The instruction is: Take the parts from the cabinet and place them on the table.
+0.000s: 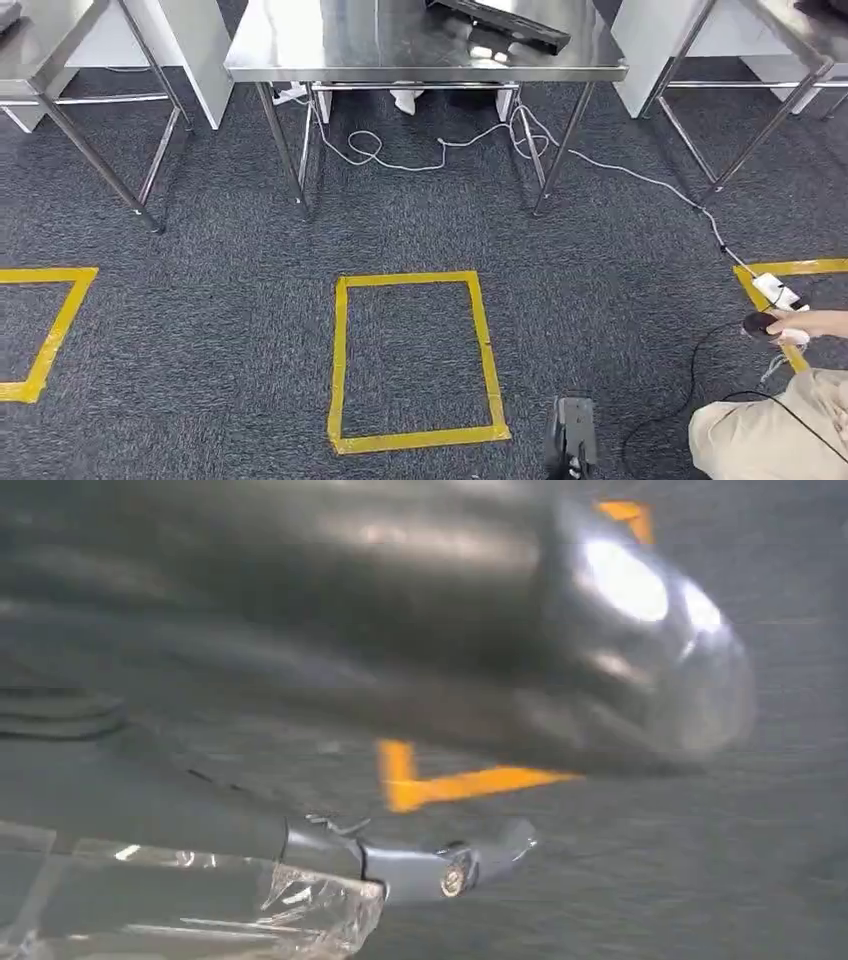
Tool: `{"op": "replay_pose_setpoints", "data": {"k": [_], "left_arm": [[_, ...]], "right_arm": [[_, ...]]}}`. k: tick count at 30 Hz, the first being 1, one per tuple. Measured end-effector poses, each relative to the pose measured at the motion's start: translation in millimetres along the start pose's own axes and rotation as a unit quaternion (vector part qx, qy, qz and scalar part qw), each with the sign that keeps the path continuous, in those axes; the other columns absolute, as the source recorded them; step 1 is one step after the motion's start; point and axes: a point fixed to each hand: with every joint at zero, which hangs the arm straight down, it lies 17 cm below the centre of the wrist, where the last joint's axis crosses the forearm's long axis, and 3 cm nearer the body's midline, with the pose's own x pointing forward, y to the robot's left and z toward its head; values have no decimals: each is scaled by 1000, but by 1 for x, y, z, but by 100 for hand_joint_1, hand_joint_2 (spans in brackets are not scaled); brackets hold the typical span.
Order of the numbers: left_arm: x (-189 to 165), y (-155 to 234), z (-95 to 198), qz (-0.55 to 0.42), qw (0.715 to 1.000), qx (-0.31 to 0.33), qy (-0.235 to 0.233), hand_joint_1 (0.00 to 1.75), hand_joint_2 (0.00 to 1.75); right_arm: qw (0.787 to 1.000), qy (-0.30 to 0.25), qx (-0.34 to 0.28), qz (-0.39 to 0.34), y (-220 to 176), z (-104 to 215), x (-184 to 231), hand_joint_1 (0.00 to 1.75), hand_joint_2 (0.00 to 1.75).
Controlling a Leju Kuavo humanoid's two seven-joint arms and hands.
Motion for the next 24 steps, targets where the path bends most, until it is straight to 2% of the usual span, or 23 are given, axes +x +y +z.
{"op": "replay_pose_setpoints", "data": {"k": [5,9,15,21,24], "left_arm": [[-1,-1,0,-1,1000,-1,1,0,0],[0,-2,0,-8,1000,-8,-3,0,0],[-1,-2,1,-33,999,-24,-8,0,0],[1,-4,0,-47,998,-33,-11,0,0],[5,-8,0,-54,998,-37,-17,0,0]], "right_arm": [[999,53,3,2,-2,9,-37,0,0],[998,53,13,-20,1,8,-37,0,0],[995,73,-2,-64,-11,14,-52,0,0],[988,131,-32,-70,-29,31,-89,0,0],[976,200,-66,-53,-43,44,-120,0,0]]}}
